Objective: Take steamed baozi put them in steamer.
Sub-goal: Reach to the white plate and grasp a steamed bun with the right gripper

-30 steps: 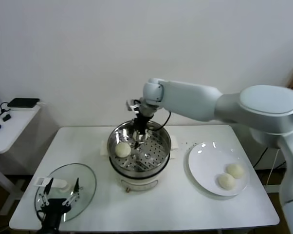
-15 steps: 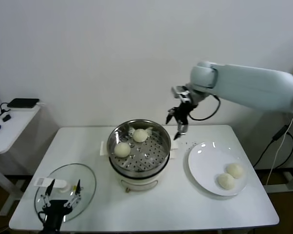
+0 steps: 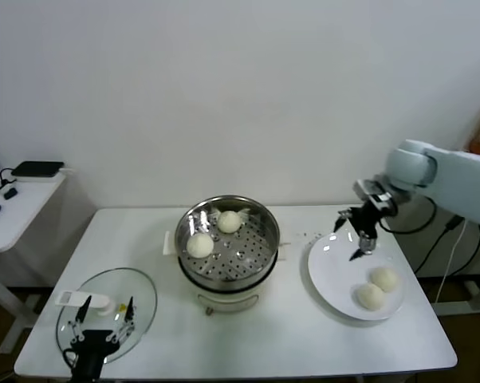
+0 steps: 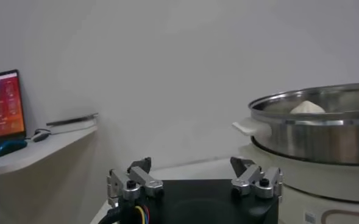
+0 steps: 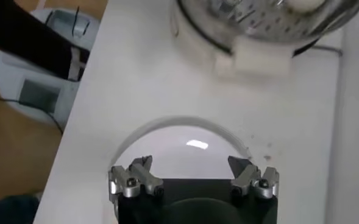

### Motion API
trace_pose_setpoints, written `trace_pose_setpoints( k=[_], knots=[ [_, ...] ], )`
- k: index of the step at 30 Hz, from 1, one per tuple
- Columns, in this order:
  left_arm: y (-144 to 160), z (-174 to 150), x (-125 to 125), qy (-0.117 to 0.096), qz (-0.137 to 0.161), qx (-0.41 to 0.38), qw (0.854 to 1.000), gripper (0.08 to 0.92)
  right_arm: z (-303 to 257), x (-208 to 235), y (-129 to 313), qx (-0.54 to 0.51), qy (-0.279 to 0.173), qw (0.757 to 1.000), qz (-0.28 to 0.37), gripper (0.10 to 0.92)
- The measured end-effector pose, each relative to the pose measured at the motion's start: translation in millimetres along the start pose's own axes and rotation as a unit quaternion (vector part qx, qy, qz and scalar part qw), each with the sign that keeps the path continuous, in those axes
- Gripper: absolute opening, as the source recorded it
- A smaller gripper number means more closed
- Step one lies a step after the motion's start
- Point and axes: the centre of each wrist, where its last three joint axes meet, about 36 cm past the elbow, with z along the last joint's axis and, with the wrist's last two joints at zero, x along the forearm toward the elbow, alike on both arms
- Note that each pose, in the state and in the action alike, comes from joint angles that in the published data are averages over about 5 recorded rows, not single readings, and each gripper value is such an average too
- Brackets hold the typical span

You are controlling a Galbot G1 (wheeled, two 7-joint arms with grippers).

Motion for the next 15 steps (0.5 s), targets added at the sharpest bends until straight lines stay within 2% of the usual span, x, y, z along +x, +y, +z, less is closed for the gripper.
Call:
trace_pose_setpoints(
  k=[15],
  knots=[
    [-3, 3, 4, 0.006, -0.002, 0.001, 1.0, 0.823, 61, -68, 38, -0.008, 0.04, 0.999, -0.032, 0.823]
  ],
)
